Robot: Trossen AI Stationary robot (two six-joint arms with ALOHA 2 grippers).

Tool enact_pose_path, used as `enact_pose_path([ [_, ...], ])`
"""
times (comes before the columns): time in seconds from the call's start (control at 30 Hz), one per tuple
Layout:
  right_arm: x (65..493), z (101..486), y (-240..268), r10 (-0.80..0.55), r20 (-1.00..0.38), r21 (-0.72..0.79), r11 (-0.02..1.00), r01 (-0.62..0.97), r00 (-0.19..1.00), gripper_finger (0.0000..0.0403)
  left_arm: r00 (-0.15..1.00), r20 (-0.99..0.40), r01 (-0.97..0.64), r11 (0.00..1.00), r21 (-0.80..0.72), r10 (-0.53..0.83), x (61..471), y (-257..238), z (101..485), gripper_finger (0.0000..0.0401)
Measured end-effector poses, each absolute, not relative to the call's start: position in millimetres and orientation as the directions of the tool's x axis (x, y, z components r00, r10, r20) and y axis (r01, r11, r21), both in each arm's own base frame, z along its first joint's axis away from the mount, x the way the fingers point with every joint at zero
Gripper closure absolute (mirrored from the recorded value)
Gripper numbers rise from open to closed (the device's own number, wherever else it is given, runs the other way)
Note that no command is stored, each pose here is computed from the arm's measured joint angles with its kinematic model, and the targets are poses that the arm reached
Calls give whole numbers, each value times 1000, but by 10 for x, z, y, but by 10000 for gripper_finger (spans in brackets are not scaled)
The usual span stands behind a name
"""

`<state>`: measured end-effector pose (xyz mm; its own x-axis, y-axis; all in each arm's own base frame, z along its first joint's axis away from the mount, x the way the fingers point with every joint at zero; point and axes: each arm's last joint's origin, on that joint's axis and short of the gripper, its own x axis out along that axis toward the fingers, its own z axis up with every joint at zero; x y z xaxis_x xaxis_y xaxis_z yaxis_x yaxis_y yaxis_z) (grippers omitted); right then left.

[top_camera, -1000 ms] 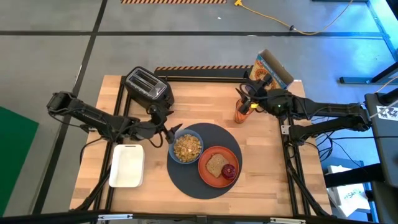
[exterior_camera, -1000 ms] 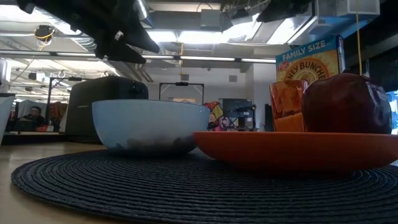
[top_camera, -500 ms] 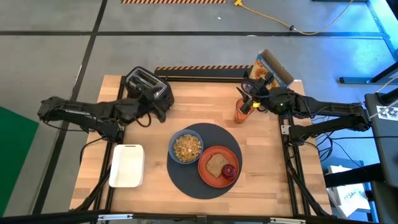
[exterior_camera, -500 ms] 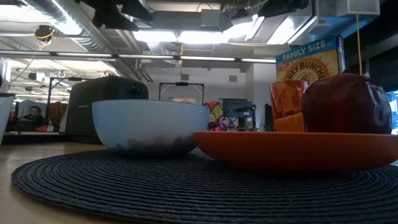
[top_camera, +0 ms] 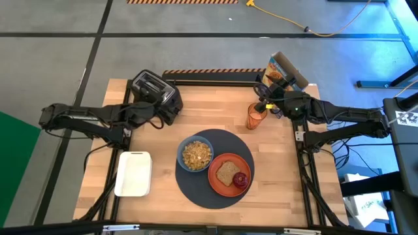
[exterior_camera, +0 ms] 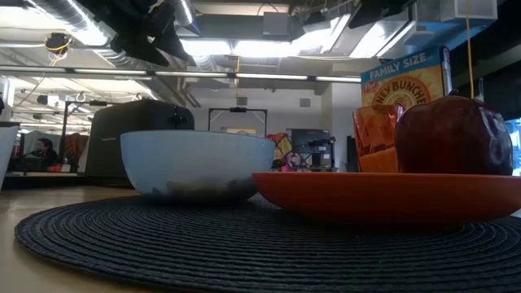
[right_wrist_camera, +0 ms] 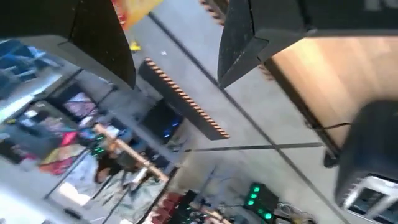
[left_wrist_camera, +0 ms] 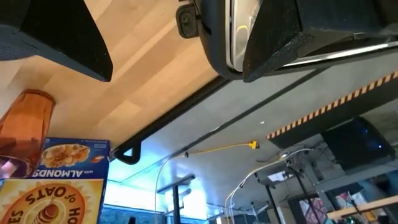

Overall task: Arrange a breakfast setting
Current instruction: Put the orange cup on the black table mat

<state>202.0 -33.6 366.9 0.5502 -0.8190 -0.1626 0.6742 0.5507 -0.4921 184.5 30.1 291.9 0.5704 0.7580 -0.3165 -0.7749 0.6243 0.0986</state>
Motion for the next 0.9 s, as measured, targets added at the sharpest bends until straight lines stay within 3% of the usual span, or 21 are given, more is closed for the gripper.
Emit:
enact_pose_path([
  [0.43,1977,3365,-233,-482,-505,-248,875,415,716,181,557,-363,-764,633,129,747,1880,268,2705,44],
  [0.9,2246,3005,-380,-404,-697,-176,898,404,592,181,622,-368,-718,691,83,691,1972,254,2697,44],
])
